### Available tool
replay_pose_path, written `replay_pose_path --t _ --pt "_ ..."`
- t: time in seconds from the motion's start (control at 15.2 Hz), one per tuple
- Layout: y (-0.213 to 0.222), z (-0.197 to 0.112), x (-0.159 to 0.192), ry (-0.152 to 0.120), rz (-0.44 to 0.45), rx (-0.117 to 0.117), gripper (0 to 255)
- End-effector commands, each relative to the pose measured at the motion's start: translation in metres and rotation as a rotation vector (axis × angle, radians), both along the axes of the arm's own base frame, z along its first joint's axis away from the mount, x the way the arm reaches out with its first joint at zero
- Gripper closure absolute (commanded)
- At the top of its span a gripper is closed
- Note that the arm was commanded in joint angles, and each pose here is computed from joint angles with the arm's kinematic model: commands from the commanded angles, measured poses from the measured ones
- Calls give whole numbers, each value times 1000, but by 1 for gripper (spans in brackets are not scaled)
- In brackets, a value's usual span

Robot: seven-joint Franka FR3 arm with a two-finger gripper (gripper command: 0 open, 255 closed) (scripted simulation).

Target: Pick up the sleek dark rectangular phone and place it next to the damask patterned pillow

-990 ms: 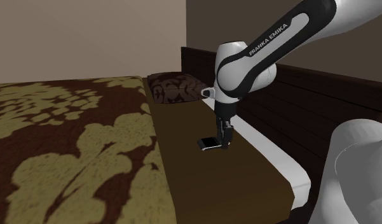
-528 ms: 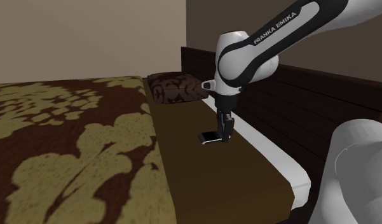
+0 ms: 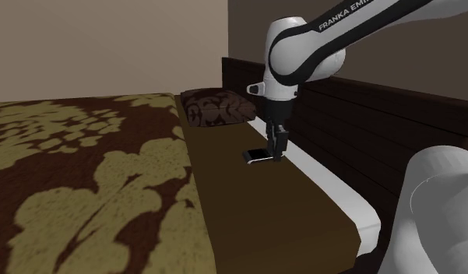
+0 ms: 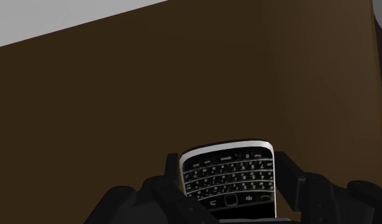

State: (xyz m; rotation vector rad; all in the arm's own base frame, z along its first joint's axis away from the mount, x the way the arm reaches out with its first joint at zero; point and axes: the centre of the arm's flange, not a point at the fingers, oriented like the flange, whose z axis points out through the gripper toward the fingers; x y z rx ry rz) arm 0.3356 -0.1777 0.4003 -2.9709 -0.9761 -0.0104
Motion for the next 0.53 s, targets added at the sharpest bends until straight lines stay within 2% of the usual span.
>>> replay_pose_path --t 0.0,0.46 --pt "-1 11 0 0 0 0 255" --pt "-1 48 0 0 0 0 255"
